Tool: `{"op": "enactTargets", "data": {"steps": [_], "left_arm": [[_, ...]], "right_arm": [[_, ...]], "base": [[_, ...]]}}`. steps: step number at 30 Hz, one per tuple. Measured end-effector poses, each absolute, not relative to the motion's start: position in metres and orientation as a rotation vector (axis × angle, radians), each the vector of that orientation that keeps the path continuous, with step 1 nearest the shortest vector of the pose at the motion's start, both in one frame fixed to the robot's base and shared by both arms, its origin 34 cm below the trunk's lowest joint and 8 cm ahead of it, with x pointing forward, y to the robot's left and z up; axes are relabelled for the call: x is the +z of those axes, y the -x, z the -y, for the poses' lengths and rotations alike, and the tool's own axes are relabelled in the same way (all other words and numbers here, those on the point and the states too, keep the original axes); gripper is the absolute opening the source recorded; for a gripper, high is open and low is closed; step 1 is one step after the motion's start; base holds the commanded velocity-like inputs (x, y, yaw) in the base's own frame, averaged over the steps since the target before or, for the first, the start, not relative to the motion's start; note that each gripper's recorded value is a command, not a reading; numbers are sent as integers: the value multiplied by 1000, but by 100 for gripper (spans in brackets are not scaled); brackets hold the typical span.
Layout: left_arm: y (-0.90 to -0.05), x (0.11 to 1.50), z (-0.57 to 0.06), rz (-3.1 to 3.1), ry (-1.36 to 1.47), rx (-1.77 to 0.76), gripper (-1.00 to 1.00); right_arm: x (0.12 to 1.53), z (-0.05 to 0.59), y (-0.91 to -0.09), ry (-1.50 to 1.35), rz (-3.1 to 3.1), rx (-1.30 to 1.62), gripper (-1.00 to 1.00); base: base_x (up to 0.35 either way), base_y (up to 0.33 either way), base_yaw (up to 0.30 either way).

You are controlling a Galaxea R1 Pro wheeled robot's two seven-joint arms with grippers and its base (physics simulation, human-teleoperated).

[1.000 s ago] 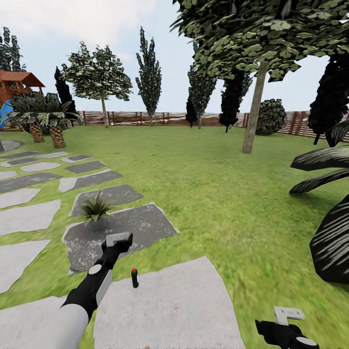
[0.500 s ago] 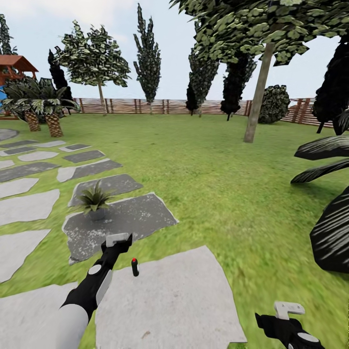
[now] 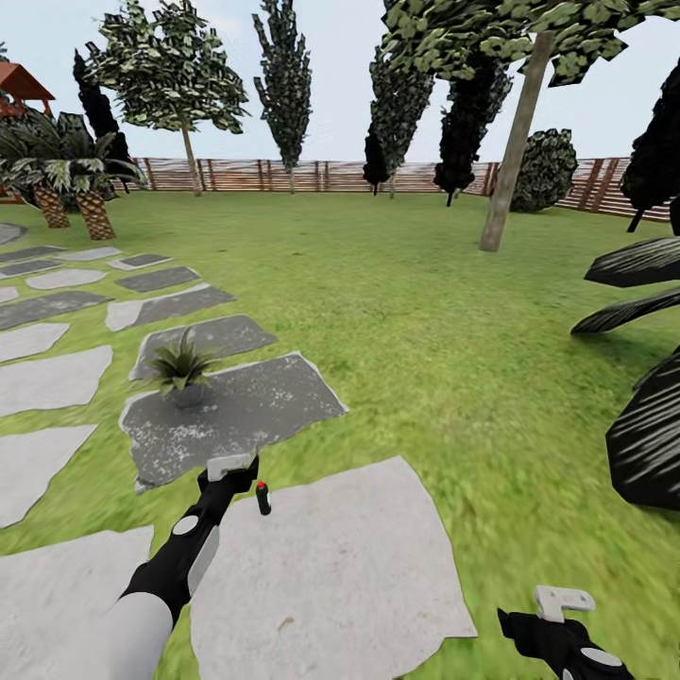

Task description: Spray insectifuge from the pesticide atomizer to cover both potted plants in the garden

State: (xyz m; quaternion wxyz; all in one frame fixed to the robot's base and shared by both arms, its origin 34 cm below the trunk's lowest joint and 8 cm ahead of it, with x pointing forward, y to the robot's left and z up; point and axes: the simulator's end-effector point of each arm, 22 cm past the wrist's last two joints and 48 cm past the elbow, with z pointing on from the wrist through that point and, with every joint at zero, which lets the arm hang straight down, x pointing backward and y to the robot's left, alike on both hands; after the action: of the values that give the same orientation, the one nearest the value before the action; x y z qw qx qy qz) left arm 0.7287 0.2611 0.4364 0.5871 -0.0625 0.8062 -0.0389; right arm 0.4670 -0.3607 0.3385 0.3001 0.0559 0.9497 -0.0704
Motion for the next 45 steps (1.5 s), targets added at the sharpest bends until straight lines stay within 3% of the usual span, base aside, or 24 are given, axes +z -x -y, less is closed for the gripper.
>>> {"op": "enactTargets", "data": {"steps": [35, 45], "left_arm": [[-717, 362, -249, -1995, 118, -94, 100], [-714, 352, -245, -2013, 104, -93, 100]], "right_arm": [[295, 356, -447, -131, -2632, -192, 100], [288, 317, -447, -69, -2648, 49, 100]], "base": [[0, 0, 0], [0, 0, 0]]}}
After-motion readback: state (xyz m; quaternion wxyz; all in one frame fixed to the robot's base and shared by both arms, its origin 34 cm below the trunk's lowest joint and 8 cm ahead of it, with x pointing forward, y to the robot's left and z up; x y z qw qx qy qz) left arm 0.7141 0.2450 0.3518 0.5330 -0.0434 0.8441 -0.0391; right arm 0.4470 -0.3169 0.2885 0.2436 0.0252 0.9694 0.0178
